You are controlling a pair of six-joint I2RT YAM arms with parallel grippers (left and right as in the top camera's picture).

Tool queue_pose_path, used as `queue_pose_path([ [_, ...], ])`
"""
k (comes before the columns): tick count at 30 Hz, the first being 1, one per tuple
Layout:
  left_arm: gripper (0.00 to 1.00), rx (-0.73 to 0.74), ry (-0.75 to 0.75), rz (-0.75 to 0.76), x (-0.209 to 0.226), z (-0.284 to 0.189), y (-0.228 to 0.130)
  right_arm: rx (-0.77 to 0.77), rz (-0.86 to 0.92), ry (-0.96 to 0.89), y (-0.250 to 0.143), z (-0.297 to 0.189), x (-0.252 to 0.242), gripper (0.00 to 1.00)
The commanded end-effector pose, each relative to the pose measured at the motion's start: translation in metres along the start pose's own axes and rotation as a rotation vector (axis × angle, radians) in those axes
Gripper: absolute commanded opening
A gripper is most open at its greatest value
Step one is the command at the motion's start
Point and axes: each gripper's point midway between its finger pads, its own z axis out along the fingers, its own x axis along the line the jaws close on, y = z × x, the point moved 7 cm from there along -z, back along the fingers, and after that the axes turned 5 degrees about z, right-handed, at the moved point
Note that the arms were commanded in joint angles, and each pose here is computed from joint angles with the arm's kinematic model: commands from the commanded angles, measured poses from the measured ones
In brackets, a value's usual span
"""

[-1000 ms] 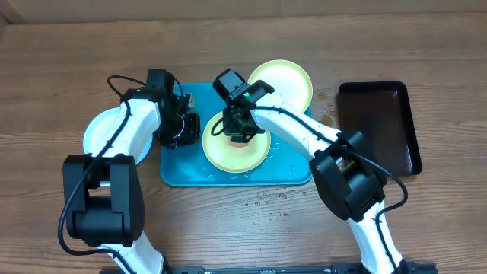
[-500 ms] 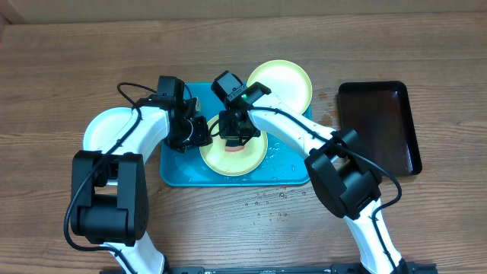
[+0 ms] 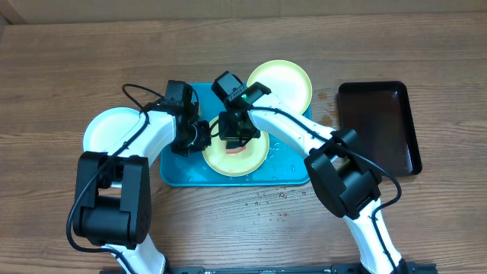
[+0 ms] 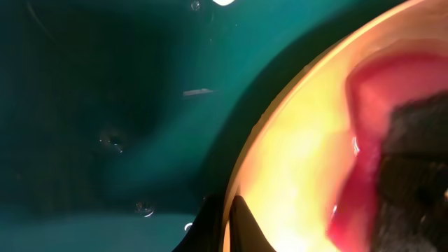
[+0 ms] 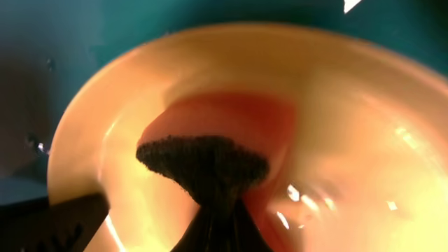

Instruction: Clean dirty plates on tray and stack at the side

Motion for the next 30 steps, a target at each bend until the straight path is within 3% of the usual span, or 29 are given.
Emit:
queue_pose_path([
  [1,0.04,0.032,0.022,-0.018,0.0,0.013,-0.01,0.137,-0.046,0.034,-0.027,0.018,0.013,0.04],
  [9,0.04,0.028,0.021,-0.027,0.001,0.013,-0.009,0.211,-0.059,-0.023,-0.048,0.017,0.012,0.04],
  [20,0.04,0.039,0.025,-0.035,0.005,0.012,-0.01,0.045,0.101,-0.183,0.022,-0.028,-0.045,0.04],
  [30,0.04,-0.01,0.02,0.008,-0.004,-0.024,-0.005,0.052,-0.153,0.116,0.015,-0.112,0.004,0.04],
])
